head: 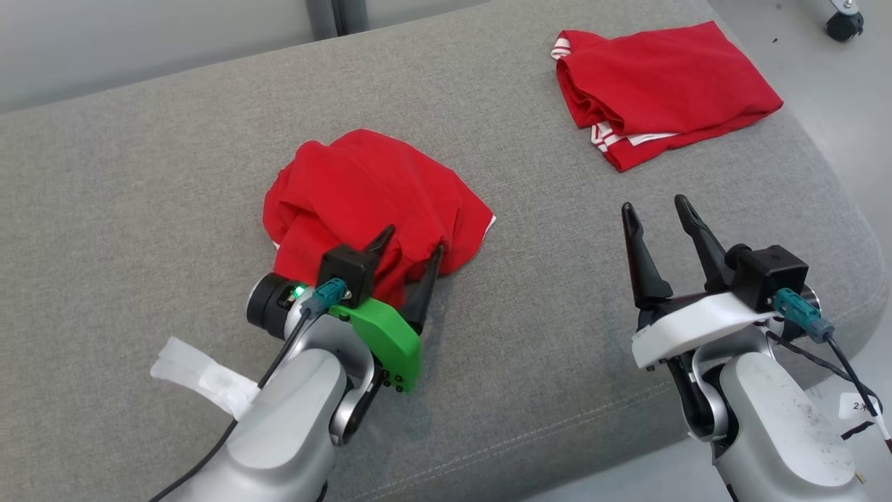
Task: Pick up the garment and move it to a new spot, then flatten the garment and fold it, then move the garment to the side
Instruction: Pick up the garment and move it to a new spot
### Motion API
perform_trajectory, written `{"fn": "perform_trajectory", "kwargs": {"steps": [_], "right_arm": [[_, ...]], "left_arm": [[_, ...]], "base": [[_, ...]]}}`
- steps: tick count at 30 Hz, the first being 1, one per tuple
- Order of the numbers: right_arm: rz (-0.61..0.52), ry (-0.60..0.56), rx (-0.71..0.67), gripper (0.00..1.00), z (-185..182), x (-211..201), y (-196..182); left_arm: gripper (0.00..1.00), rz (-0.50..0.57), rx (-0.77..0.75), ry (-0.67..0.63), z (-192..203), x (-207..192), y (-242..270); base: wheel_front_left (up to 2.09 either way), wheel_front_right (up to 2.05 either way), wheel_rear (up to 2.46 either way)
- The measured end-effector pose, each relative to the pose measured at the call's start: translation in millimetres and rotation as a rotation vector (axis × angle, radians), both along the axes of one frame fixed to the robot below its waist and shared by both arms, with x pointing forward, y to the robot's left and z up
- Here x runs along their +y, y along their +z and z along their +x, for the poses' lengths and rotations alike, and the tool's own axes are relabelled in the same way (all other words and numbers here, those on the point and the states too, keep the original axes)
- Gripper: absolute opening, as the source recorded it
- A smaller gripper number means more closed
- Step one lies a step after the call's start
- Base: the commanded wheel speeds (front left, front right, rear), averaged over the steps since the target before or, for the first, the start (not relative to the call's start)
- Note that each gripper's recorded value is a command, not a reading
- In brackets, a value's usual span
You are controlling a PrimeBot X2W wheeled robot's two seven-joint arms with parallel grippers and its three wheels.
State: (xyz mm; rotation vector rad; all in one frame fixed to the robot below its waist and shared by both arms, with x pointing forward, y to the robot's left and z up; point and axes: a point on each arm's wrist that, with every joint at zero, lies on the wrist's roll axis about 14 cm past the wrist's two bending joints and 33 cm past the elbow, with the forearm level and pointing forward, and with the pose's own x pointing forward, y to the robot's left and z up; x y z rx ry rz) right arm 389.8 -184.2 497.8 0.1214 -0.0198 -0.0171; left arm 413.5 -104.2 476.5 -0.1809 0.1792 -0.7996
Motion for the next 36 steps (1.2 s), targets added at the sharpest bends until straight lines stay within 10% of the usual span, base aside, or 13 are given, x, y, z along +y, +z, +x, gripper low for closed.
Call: {"fn": "perform_trajectory", "kwargs": {"steps": [36], "right_arm": [[0.015,0.091,-0.046,1.00,2.1,30.8,13.3]], "left_arm": [[1.00,-0.127,-0.053,0.350,1.0,94.3,33.4]], "base": [[0.00,0.00,0.00]]}}
